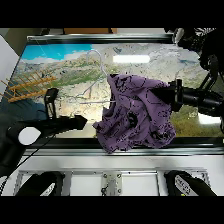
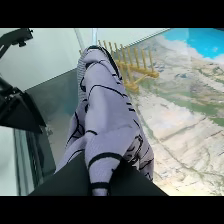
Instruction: Fold the clothes and pants, and hang the long-sleeved shirts on hangers.
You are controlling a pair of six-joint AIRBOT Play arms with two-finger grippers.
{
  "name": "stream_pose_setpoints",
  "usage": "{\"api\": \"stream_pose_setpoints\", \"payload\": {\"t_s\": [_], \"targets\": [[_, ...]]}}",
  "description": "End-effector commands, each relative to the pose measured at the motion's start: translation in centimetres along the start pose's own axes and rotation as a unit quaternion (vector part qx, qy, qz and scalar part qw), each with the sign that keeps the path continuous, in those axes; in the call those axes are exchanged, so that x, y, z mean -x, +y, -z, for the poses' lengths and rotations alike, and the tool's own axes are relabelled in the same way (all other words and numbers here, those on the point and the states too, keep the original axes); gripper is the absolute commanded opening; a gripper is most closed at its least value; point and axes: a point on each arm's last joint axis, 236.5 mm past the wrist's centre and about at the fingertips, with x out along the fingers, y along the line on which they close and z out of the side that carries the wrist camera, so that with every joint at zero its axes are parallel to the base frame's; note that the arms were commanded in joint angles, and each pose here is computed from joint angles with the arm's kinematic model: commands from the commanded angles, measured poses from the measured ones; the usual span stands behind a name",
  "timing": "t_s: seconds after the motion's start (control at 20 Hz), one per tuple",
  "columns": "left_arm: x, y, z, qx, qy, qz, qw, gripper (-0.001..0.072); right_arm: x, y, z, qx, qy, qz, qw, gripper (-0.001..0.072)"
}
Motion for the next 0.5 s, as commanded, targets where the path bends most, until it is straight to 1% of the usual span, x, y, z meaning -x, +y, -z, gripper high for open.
{"api": "stream_pose_setpoints", "payload": {"t_s": [0.0, 0.25, 0.45], "targets": [[-2.7, -3.3, -1.2, -0.016, 0.007, 0.000, 1.000, 0.0510, 0.0, 0.0, -0.3, 0.000, -0.003, 0.005, 1.000, 0.0017], [-4.7, -5.1, -4.5, -0.010, 0.008, -0.007, 1.000, 0.0510, 0.0, 0.0, -0.2, 0.000, -0.002, 0.004, 1.000, 0.0018], [-6.6, -6.7, -3.8, -0.014, 0.032, 0.002, 0.999, 0.0510, 0.0, 0.0, 0.2, 0.002, 0.007, 0.005, 1.000, 0.0018]]}}
